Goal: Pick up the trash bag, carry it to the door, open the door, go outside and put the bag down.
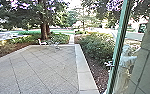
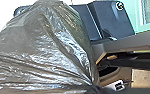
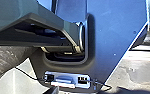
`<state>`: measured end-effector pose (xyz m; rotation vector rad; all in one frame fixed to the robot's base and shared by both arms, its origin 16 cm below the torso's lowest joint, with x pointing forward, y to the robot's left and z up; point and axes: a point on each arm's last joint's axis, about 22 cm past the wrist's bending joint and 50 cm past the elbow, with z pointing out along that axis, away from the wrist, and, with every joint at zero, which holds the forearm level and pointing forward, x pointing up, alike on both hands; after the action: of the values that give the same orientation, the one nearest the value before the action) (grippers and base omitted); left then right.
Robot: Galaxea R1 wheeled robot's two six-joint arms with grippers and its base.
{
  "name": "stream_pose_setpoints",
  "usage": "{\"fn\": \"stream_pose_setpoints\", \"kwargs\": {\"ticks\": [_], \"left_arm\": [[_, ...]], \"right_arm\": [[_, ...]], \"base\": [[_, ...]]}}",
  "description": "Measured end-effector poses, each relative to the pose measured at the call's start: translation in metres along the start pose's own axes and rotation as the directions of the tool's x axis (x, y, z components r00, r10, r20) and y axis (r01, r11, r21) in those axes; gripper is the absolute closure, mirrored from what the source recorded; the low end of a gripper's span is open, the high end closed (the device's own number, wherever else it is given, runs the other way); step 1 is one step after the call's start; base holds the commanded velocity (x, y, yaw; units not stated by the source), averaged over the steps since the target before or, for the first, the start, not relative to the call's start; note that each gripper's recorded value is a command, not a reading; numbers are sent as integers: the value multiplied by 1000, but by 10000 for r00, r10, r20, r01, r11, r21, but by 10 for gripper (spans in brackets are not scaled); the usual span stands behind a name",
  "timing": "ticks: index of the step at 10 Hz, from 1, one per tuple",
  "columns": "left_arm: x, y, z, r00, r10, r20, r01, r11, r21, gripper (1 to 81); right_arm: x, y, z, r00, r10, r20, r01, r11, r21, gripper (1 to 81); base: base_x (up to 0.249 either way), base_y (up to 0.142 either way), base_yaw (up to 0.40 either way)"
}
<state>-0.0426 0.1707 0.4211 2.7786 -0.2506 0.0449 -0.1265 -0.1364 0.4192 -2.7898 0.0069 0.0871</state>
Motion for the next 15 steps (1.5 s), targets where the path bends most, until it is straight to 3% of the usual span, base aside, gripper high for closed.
{"fn": "stream_pose_setpoints", "kwargs": {"ticks": [5, 7, 9, 11, 15], "left_arm": [[-1, 0, 0, 10000, -69, -21, 69, 10000, 2, 811], [-6, 1, 0, 9983, -521, -260, 522, 9986, 22, 811], [-18, 3, 0, 9921, -1159, -480, 1161, 9932, 30, 811], [-33, 6, 1, 9868, -1534, -515, 1537, 9881, 21, 811], [-12, 2, 0, 9866, -1457, -729, 1464, 9892, 37, 811]], "right_arm": [[1, 0, 0, 10000, -66, 28, 66, 10000, -1, 10], [6, 3, -2, 9981, -577, 227, 578, 9983, -36, 10], [16, 7, -4, 9908, -1267, 472, 1272, 9918, -76, 10], [23, 9, -5, 9858, -1579, 565, 1587, 9873, -97, 10], [38, 8, -5, 9870, -1558, 403, 1563, 9877, -101, 10]], "base": [[125, 0, 0], [125, 0, 0], [125, 0, 0], [125, 0, 0], [127, 0, 0]]}}
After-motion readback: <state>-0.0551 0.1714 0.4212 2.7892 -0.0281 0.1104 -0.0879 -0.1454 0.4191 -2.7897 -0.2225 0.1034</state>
